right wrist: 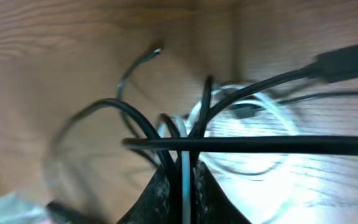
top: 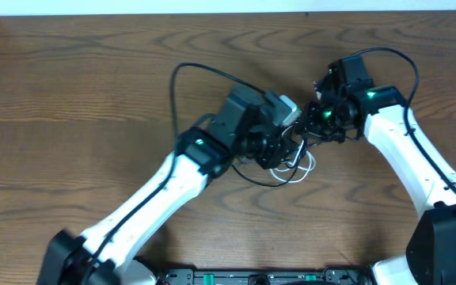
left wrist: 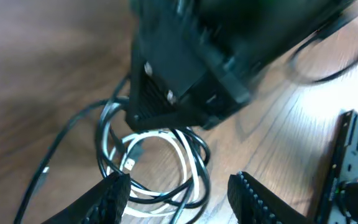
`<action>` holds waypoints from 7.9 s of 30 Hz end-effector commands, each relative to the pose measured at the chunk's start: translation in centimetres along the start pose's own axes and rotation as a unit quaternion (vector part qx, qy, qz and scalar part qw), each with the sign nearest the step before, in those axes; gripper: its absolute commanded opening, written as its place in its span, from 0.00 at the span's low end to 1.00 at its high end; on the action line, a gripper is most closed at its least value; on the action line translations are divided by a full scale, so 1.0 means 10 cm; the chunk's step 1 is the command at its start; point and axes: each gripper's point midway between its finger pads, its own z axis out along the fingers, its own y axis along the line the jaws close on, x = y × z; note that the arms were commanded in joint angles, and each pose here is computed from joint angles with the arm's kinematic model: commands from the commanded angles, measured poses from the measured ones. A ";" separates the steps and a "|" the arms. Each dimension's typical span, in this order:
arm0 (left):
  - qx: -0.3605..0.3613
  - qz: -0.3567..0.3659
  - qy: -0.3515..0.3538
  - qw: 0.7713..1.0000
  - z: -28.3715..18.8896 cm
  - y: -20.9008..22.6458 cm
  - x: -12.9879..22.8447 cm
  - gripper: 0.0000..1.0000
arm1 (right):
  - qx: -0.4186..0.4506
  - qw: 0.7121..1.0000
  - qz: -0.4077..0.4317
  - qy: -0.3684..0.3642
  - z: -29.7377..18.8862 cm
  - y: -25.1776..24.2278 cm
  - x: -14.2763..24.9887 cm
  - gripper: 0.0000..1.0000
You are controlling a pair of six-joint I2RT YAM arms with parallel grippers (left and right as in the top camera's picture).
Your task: Untangle cables
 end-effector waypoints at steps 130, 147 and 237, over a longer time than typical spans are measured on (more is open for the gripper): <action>-0.045 -0.234 -0.064 0.969 -0.21 0.52 -0.23 0.07 | 0.145 0.979 0.055 -0.129 0.55 -0.97 -0.15 0.12; -0.190 -0.256 -0.148 0.936 -1.67 1.40 -0.11 0.08 | -0.007 0.999 -0.013 -0.049 0.24 -1.08 -0.09 0.01; 0.203 -0.384 -0.041 0.900 1.21 -0.31 -0.30 0.08 | 0.071 0.981 -0.068 -0.169 -0.59 -0.56 -0.04 0.01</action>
